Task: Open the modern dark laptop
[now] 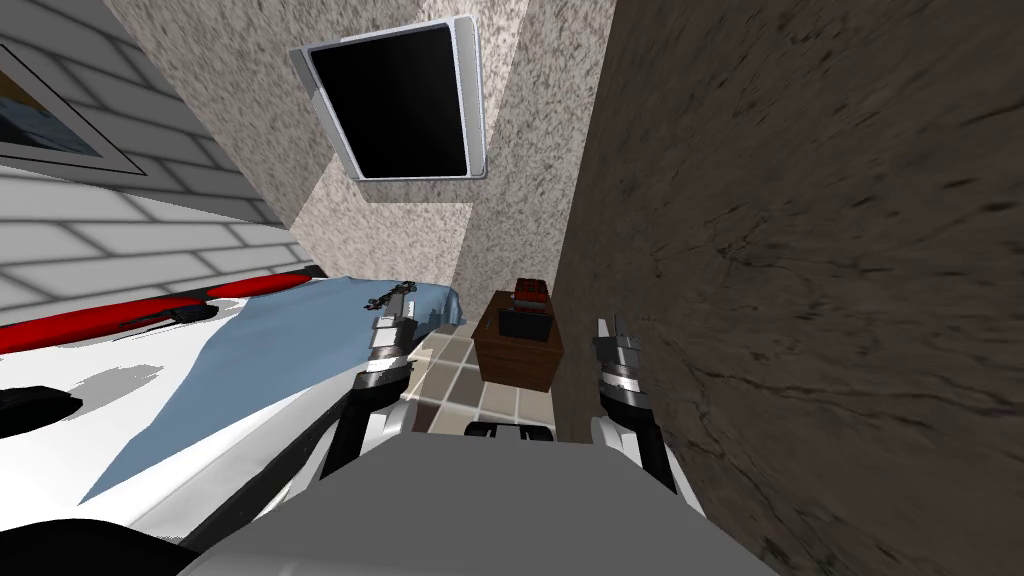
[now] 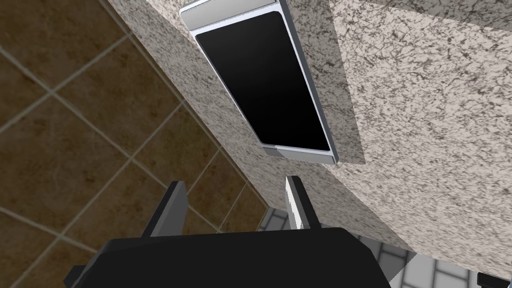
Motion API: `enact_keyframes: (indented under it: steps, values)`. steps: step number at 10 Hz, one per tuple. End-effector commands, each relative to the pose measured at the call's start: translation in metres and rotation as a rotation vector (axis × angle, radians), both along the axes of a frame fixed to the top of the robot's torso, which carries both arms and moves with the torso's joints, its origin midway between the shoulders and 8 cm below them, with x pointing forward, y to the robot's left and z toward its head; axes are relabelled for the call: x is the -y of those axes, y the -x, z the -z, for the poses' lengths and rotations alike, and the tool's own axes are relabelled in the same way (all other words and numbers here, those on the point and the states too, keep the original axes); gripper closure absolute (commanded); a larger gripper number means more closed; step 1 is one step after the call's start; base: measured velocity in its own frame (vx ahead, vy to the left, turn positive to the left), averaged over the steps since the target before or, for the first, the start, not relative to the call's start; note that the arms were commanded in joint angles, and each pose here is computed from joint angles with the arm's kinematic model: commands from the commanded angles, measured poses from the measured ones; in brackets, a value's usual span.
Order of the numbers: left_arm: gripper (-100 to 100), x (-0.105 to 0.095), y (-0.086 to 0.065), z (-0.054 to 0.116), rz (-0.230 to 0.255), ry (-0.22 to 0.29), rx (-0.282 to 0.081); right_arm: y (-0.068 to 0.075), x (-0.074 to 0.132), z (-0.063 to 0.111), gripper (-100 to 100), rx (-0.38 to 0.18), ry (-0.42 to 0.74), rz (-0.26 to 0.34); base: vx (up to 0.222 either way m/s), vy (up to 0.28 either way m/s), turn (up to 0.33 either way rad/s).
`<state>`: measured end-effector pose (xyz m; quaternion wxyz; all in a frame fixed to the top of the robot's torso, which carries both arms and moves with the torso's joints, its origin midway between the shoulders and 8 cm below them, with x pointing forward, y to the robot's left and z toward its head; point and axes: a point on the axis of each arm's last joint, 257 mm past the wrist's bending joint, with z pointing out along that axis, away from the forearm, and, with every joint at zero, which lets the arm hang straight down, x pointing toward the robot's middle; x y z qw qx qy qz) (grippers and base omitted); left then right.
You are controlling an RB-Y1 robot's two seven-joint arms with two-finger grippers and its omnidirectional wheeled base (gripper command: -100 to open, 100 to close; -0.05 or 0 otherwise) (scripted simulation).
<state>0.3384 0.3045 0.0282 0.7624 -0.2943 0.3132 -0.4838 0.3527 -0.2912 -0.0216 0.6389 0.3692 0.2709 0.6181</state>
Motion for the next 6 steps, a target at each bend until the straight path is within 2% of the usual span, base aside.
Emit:
enact_keyframes:
  steps: [1,2,6]
  values:
    - [0,0.0,0.0,0.0,0.0,0.0,0.0,0.0,0.0,0.0,0,0.0,0.0,0.0,0.0,0.0,0.0]
    - [0,0.0,0.0,0.0,0.0,0.0,0.0,-0.002,-0.004,0.002,-100,-0.014,0.046,-0.007,0.011,0.013,0.002]
    - [0,0.0,0.0,0.0,0.0,0.0,-0.001,-0.014,-0.015,0.013,-100,-0.068,0.228,0.006,0.016,0.045,0.003]
